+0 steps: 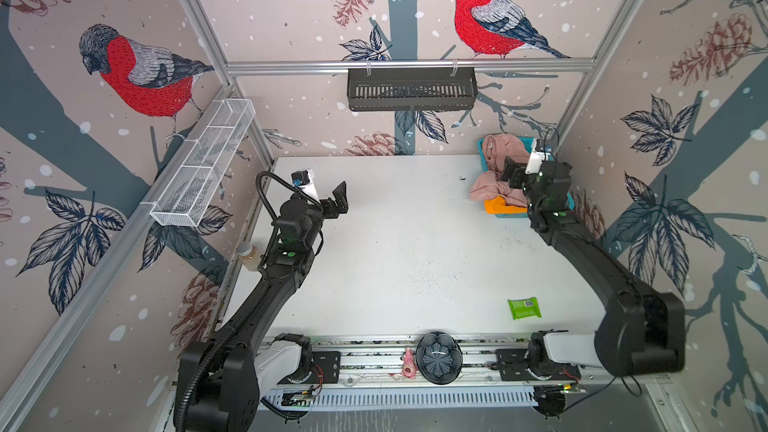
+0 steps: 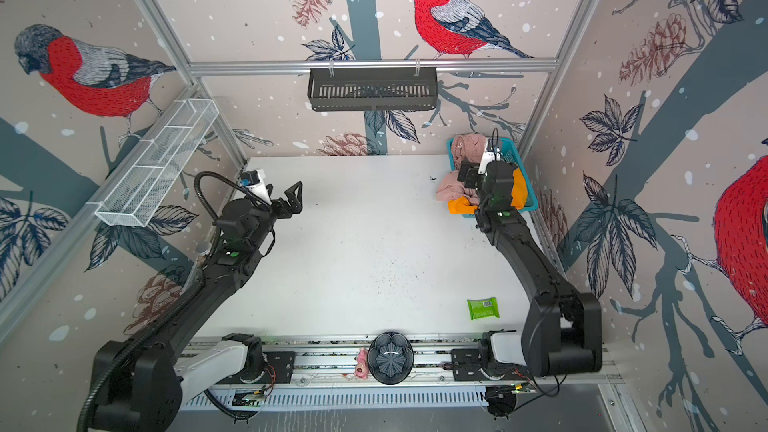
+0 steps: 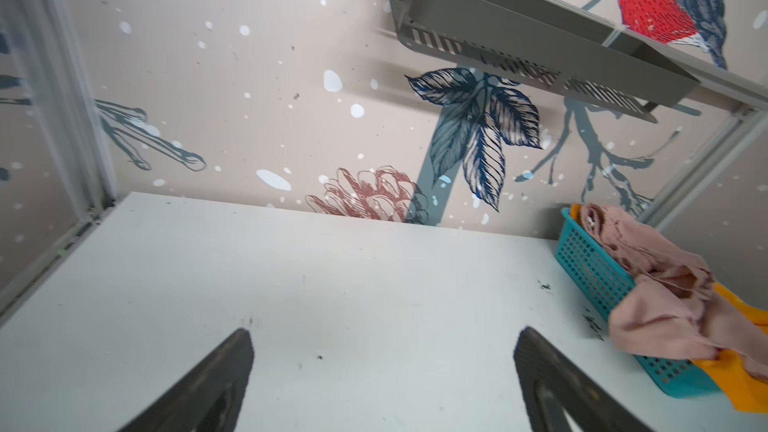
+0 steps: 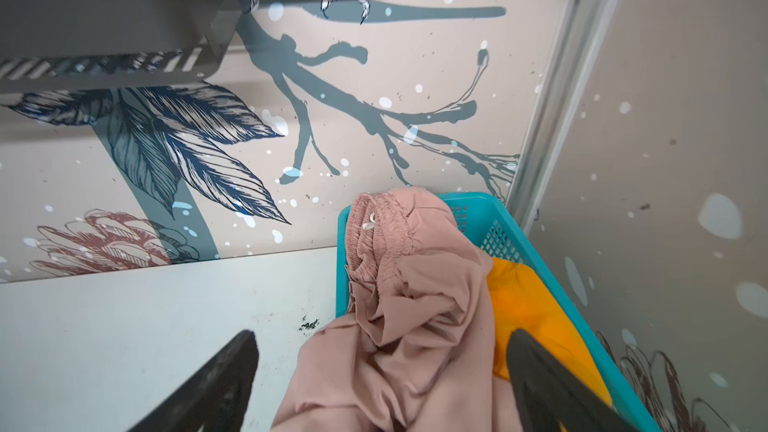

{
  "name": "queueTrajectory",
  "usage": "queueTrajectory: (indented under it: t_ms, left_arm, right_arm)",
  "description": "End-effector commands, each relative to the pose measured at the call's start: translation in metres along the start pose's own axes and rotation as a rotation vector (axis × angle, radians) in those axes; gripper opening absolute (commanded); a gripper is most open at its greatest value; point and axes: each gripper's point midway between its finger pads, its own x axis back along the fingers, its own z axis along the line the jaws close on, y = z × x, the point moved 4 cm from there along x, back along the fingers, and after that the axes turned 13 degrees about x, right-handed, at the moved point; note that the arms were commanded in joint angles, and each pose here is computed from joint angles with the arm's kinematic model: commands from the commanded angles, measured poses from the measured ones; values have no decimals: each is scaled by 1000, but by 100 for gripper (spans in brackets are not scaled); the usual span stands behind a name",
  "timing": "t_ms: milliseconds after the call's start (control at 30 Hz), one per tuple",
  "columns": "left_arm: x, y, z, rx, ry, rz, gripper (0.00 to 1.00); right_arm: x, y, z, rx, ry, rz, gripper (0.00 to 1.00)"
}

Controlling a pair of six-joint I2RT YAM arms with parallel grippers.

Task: Fold and stack the shorts
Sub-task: 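Grasp the pink shorts waistband in the basket with the right gripper, then pull the pink shorts out onto the table with the right gripper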

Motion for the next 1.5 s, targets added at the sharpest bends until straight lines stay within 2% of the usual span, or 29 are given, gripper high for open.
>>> queueTrajectory:
  t_ms: [0,67,267,467,700,833,900,933,967,1000,1033,1200,1467]
  left_arm:
    - [-1,-31,-4,81,-34,216,98]
    - [0,-39,-1,111,-17,247,98]
    - [2,-52,-2,165,-50,285,98]
    - [4,-50,-5,168,-67,292,98]
    - [13,-44,-7,148,-50,278,98]
    - [20,-39,-9,138,-45,265,98]
    - [21,-37,-9,126,-40,259,98]
    - [21,-36,-8,123,-31,258,98]
    - [21,-35,-7,121,-24,257,98]
    - [20,-34,-8,122,-24,255,98]
    - [19,-34,-9,122,-29,258,98]
    - [17,-29,-17,121,-74,268,98]
    - [20,-19,-38,104,-195,259,98]
  right_arm:
    - [-34,-29,7,165,20,247,89]
    - [-52,-39,8,231,6,337,87]
    - [-82,-63,12,369,-53,419,87]
    - [-109,-75,18,344,-56,418,87]
    - [-147,-96,21,313,-27,437,75]
    - [-167,-106,13,301,-12,467,59]
    - [-173,-107,9,288,1,468,43]
    - [-174,-104,7,281,2,461,32]
    - [-174,-99,4,277,-4,455,17]
    - [-173,-93,2,273,-9,447,8]
    - [-170,-83,1,264,-6,429,3]
    - [-130,-17,13,154,82,258,3]
    - [-31,101,31,-11,319,-64,2]
